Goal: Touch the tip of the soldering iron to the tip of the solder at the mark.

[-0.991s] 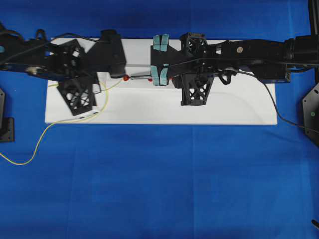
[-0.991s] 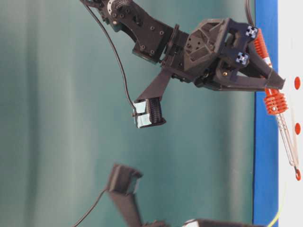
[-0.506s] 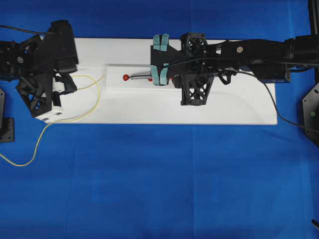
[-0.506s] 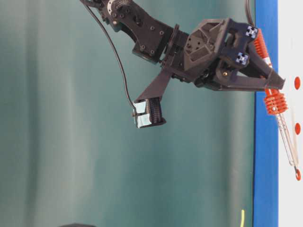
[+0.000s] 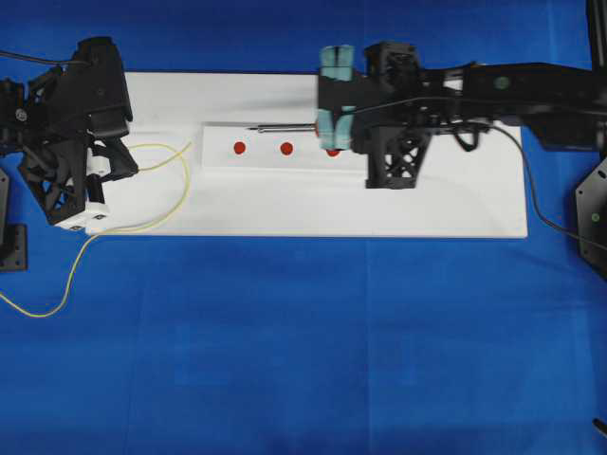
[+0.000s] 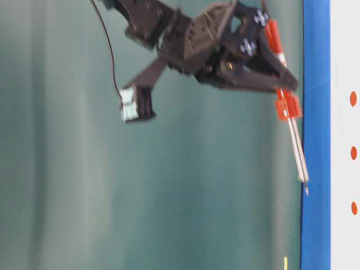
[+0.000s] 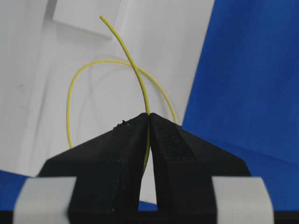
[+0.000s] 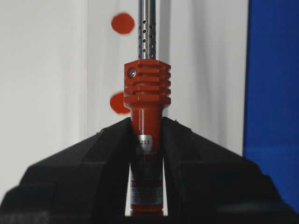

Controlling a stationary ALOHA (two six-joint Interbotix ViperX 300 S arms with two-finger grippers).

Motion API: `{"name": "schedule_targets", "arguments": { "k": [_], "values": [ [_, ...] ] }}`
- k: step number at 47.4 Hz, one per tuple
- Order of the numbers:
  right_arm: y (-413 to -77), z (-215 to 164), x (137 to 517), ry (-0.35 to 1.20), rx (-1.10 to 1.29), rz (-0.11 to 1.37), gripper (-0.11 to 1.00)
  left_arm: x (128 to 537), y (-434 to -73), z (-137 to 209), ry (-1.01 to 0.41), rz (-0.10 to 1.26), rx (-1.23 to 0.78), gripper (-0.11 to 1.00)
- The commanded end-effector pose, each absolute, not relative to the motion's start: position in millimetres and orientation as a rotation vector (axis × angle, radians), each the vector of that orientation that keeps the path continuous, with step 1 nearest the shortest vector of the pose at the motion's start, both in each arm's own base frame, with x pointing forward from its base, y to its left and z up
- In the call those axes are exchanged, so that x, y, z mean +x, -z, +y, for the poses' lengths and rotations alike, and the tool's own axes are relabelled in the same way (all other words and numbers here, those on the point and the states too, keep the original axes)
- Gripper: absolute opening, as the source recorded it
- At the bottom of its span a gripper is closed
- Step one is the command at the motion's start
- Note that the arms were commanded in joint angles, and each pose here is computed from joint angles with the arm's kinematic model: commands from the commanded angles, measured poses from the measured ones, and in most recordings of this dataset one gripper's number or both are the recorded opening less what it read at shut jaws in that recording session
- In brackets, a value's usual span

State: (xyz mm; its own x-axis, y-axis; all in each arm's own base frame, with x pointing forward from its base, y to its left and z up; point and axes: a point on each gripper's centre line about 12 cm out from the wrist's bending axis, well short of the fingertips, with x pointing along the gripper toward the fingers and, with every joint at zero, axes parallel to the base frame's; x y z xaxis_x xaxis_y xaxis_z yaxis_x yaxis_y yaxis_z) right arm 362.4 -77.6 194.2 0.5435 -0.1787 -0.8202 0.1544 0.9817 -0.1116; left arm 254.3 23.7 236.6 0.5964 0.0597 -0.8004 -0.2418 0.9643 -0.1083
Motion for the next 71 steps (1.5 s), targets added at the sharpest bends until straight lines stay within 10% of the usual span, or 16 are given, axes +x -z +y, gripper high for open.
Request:
{"name": "schedule_targets", "arguments": {
  "k": [1, 71],
  "values": [
    [-211, -77, 352, 0.205, -0.030, 0.926, 0.06, 256, -243, 23, -0.174, 0.889, -0.215, 0.01],
    [-202, -77, 328, 0.217, -0.019, 0.932, 0.06, 391, -183, 51, -0.210, 1.041, -0.218, 0.01]
  ]
}}
